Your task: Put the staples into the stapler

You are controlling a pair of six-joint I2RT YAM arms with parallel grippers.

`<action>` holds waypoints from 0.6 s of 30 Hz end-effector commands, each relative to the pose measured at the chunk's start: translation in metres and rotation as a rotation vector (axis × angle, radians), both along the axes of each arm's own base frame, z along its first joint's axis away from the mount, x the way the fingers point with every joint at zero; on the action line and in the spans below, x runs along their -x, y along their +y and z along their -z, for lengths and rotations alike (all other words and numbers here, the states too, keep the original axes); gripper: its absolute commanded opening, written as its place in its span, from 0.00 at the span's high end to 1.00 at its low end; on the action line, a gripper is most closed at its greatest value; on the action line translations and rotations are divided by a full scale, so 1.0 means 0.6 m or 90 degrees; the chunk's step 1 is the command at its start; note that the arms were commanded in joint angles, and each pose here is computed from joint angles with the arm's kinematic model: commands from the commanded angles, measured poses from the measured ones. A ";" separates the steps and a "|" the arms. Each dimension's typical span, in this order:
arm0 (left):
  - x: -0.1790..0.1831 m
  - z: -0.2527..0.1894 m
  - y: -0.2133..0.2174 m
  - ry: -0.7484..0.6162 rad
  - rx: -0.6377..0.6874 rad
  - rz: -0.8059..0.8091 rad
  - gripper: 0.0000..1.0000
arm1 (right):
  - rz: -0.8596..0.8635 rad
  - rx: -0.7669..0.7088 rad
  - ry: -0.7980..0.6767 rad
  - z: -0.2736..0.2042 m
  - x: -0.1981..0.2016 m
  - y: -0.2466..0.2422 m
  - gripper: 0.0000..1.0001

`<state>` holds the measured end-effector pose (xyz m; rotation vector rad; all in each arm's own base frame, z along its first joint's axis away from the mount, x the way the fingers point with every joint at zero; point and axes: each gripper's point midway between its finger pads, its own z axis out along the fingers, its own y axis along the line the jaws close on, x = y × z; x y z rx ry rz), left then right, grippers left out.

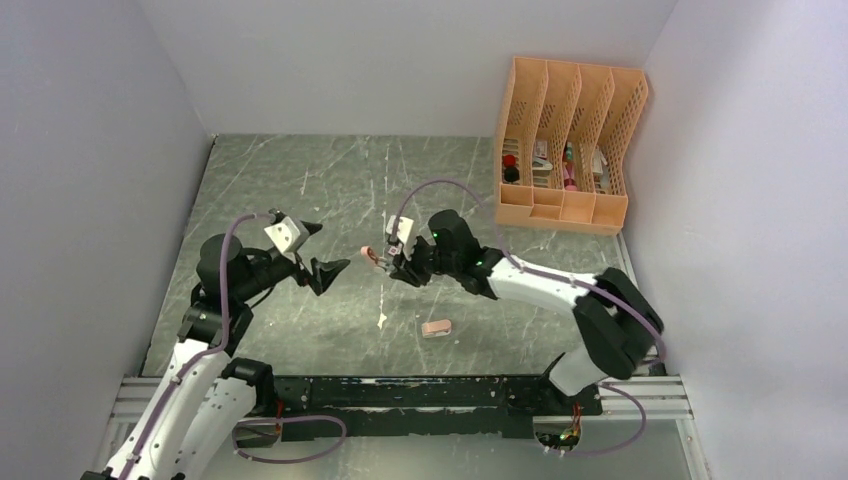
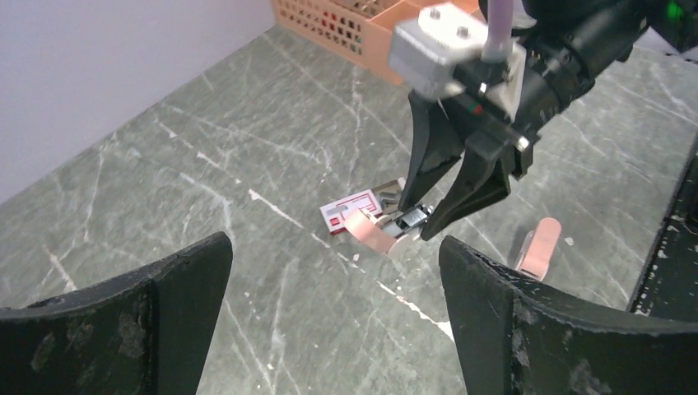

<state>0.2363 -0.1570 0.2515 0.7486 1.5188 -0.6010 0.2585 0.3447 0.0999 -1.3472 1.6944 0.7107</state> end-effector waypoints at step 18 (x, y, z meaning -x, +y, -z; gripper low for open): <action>0.071 -0.024 -0.084 -0.087 0.073 0.311 0.02 | -0.037 -0.078 -0.040 -0.278 0.096 -0.069 0.96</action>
